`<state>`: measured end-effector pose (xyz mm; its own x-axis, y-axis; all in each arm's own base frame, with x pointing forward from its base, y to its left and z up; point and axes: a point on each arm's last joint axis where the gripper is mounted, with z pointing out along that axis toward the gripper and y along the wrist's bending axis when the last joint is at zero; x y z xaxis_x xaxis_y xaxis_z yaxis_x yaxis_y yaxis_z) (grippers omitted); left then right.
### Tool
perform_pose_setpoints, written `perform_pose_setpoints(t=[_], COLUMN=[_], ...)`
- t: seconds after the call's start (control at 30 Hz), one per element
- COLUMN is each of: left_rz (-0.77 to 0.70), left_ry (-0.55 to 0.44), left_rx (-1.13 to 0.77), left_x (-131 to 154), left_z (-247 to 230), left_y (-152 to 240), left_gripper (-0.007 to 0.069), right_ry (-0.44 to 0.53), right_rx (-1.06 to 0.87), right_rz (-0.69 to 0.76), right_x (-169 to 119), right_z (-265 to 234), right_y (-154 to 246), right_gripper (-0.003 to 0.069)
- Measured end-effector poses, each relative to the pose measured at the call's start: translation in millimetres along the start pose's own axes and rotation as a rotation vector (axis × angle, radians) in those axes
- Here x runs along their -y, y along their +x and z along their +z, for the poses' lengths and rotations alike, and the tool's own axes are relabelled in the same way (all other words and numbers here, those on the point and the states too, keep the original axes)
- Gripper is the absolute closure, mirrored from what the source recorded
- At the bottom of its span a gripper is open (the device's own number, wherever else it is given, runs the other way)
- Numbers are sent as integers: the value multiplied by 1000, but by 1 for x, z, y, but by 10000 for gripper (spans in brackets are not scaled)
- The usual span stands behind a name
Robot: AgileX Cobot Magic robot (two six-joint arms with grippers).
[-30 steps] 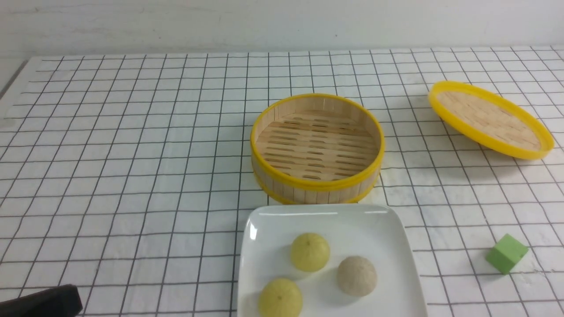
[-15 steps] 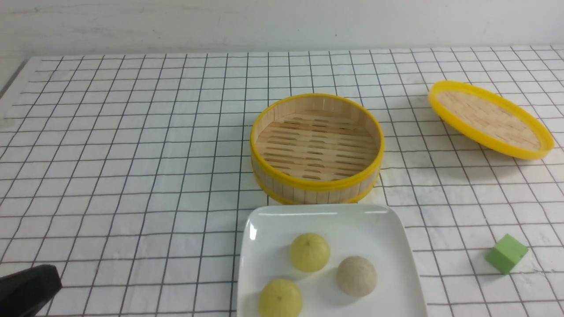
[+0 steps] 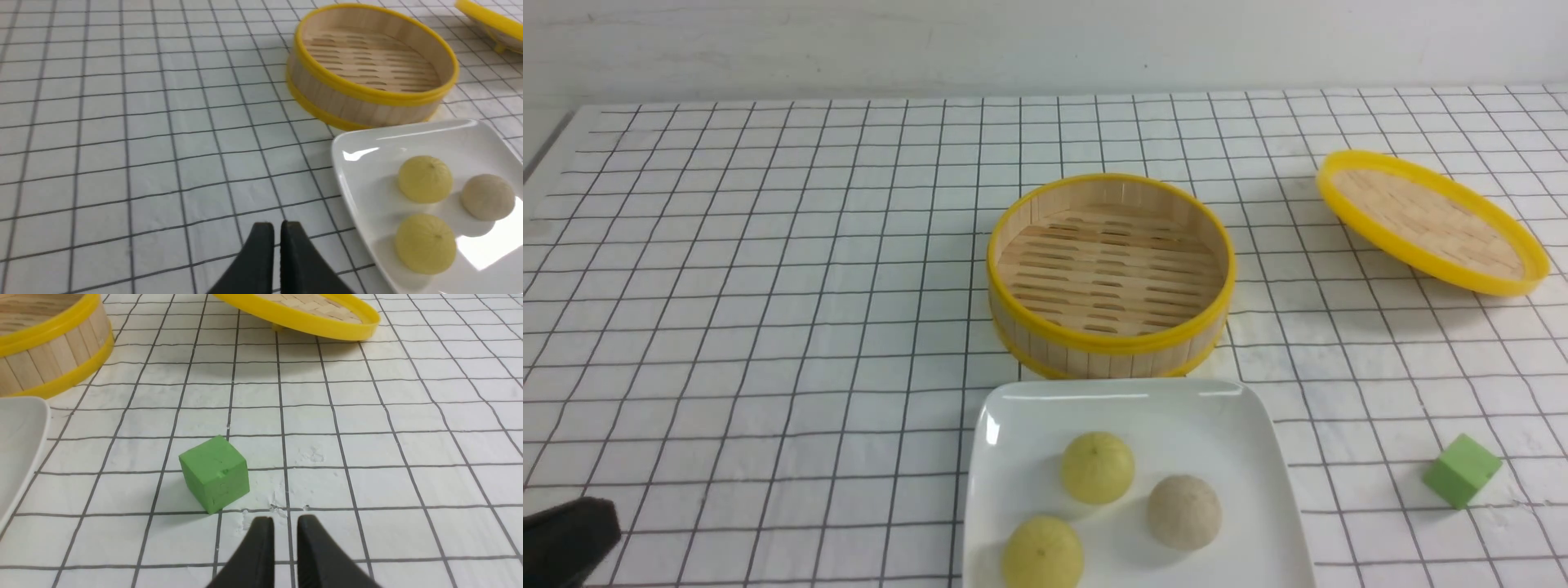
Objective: Put the steamed buns into the plate on the white-black tablecloth.
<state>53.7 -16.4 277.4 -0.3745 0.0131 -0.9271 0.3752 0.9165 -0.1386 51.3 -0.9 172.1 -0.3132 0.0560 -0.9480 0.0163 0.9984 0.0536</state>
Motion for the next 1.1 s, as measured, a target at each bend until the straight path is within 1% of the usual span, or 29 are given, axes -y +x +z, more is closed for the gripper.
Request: perform_pose_setpoints(t=[0.07, 0.17, 0.23, 0.27, 0.33, 0.37, 0.5, 0.53, 0.57, 0.73, 1.1], left_rz=[28, 37, 26, 13, -26, -60, -118, -119, -110, -73, -83], left_ry=[15, -13, -86, -104, -185, -244, -369, -373, -401, -427, -441], left_rx=[54, 103, 123, 123, 106, 88, 76, 76, 92, 127, 115], left_x=[3, 2, -3, -5, -13, -19, -29, -29, -31, -32, -33], left_z=[5, 12, 19, 22, 29, 33, 33, 33, 32, 29, 28], left_y=[3, 8, 19, 24, 40, 50, 78, 78, 87, 96, 98], left_gripper=[571, 571, 571, 571, 567, 564, 559, 559, 560, 555, 554], right_ry=[0, 0, 0, 0, 0, 0, 0, 0, 0, 0, 0], right_rx=[0, 0, 0, 0, 0, 0, 0, 0, 0, 0, -1], right_rz=[0, 0, 0, 0, 0, 0, 0, 0, 0, 0, 0], right_x=[0, 0, 0, 0, 0, 0, 0, 0, 0, 0, 0], right_z=[0, 0, 0, 0, 0, 0, 0, 0, 0, 0, 0], right_y=[0, 0, 0, 0, 0, 0, 0, 0, 0, 0, 0], right_gripper=[546, 543, 539, 538, 536, 535, 530, 529, 527, 522, 515])
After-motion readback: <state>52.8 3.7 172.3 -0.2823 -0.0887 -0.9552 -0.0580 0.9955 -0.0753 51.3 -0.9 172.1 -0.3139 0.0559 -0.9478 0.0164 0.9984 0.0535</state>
